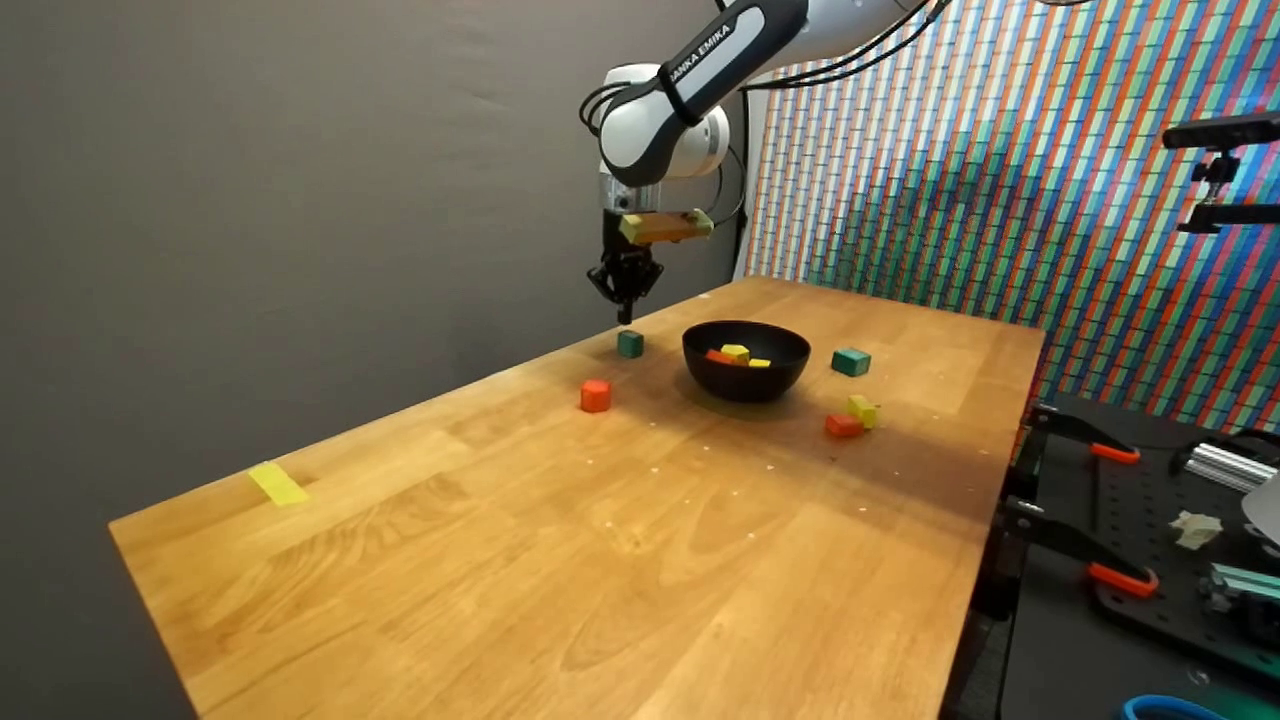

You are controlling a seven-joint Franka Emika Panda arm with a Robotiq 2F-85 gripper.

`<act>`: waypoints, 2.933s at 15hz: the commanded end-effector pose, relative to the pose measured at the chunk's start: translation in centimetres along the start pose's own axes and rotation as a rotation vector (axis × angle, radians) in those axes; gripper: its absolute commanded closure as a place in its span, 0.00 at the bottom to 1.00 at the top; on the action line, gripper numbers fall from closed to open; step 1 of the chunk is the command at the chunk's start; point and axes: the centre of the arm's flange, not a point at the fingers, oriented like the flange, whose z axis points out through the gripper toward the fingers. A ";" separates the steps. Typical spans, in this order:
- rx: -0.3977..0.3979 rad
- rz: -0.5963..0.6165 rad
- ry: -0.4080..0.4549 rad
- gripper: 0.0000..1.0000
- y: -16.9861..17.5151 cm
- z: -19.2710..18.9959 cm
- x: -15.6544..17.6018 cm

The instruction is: Pick up all the cube boxes on the table and put them inside the bowl

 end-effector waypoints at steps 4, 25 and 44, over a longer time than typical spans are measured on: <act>0.007 0.050 0.020 0.50 0.8 -1.7 -0.7; 0.009 -0.073 -0.031 0.81 -1.3 1.1 -4.3; 0.094 0.162 -0.323 0.87 7.9 -10.4 -17.8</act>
